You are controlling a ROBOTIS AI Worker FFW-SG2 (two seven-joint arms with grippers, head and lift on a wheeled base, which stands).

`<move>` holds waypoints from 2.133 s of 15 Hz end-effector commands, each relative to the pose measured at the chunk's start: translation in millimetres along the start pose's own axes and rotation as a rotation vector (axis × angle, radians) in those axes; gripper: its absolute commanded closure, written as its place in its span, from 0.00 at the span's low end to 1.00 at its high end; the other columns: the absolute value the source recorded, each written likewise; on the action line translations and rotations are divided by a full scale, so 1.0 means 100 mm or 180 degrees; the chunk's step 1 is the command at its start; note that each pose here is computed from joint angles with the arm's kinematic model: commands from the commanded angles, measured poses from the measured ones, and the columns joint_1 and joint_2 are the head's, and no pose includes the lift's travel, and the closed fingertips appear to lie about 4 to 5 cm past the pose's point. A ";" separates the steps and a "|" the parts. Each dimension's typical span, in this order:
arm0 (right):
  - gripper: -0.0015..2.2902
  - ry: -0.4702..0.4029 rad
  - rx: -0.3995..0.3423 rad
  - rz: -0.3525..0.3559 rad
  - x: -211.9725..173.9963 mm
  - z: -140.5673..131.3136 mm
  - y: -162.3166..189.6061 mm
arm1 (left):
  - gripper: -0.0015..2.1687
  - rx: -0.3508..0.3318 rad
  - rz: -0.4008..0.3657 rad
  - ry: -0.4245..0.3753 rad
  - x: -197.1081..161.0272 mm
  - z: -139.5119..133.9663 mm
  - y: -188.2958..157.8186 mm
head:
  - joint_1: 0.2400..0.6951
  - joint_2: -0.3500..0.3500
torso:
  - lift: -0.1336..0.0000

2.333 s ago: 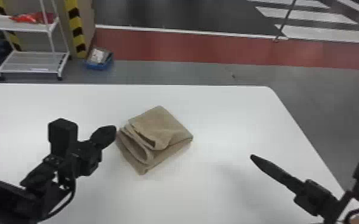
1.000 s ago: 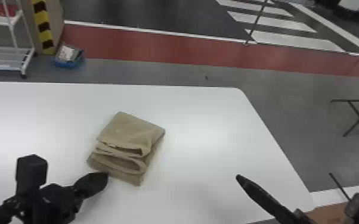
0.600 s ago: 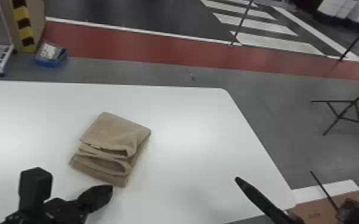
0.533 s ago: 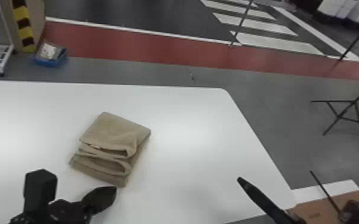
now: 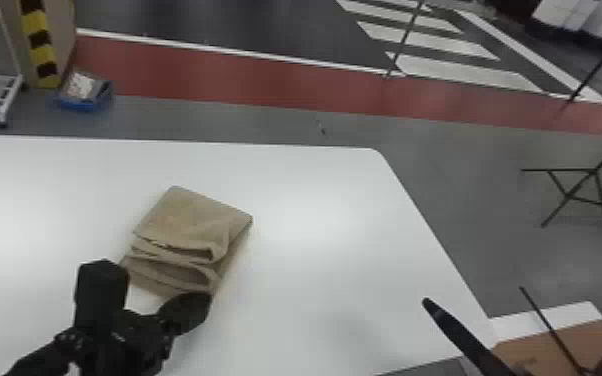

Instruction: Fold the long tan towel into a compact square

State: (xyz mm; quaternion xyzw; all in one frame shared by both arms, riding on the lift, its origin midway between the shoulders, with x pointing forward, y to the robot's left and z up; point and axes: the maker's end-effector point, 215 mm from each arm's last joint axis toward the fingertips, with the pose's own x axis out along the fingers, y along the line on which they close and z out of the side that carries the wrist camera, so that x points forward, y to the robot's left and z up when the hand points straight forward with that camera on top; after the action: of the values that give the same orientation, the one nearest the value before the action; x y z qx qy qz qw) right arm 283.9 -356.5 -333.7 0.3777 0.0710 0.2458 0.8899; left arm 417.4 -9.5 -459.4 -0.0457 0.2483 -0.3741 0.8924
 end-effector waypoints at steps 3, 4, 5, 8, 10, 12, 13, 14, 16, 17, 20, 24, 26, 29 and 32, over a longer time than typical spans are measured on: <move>0.98 -0.0033 -0.0016 0.0016 0.14 0.04 -0.05 | 0.88 0.0025 0.0035 0.0021 0.09 0.05 0.10 | 1.00 0.00 | 0.08; 0.98 -0.0035 -0.0024 0.0011 0.17 0.04 -0.07 | 0.88 0.0015 0.0024 0.0016 0.12 0.08 0.08 | 1.00 0.00 | 0.08; 0.98 -0.0024 -0.0024 0.0001 0.21 0.03 -0.10 | 0.88 0.0000 0.0008 -0.0001 0.16 0.13 0.05 | 1.00 0.00 | 0.08; 0.98 -0.0015 0.0027 -0.0008 0.25 -0.02 -0.15 | 0.88 -0.0047 -0.0032 -0.0034 0.24 0.20 -0.02 | 1.00 0.00 | 0.08; 0.98 -0.0025 0.0041 -0.0026 0.26 -0.03 -0.20 | 0.88 -0.0128 -0.0036 -0.0082 0.17 0.26 0.03 | 1.00 0.00 | 0.08; 0.98 -0.0028 0.0060 -0.0049 0.24 -0.04 -0.23 | 0.88 -0.0177 0.0140 -0.0184 -0.03 0.35 0.36 | 1.00 0.00 | 0.08; 0.98 -0.0029 0.0060 -0.0045 0.25 -0.05 -0.23 | 0.88 -0.0137 0.0293 -0.0271 -0.15 0.42 0.64 | 1.00 0.00 | 0.08; 0.98 -0.0014 0.0070 -0.0036 0.26 -0.07 -0.22 | 0.88 -0.0102 0.0428 -0.0359 -0.24 0.46 0.86 | 1.00 0.00 | 0.08; 0.98 0.0019 0.0067 -0.0007 0.34 -0.13 -0.20 | 0.88 0.0049 0.0693 -0.0559 -0.38 0.57 1.24 | 1.00 0.00 | 0.08; 0.98 0.0035 0.0071 0.0003 0.38 -0.16 -0.18 | 0.88 0.0079 0.0754 -0.0581 -0.39 0.57 1.36 | 1.00 0.00 | 0.08; 0.98 0.0088 0.0037 -0.0010 0.42 -0.21 -0.18 | 0.88 0.0184 0.0952 -0.0603 -0.40 0.54 1.76 | 1.00 0.07 | 0.08; 0.98 0.0090 0.0030 -0.0056 0.38 -0.20 -0.21 | 0.88 0.0159 0.0974 -0.0499 -0.34 0.33 1.84 | 1.00 0.15 | 0.08; 0.98 0.0063 0.0032 -0.0047 0.36 -0.16 -0.20 | 0.88 0.0145 0.0929 -0.0451 -0.33 0.21 1.73 | 1.00 0.14 | 0.08; 0.98 0.0049 0.0053 -0.0030 0.32 -0.15 -0.18 | 0.88 0.0140 0.0816 -0.0442 -0.38 0.16 1.42 | 1.00 0.11 | 0.08; 0.98 0.0051 0.0073 -0.0025 0.28 -0.17 -0.17 | 0.88 0.0094 0.0684 -0.0429 -0.42 0.11 1.10 | 1.00 0.06 | 0.08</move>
State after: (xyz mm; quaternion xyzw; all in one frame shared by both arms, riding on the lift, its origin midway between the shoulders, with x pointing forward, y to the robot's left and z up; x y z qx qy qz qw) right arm 312.0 -342.0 -354.9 0.3841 0.0816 0.2448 0.8865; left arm 480.1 105.5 -465.8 -0.0253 0.1858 -0.2686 0.9448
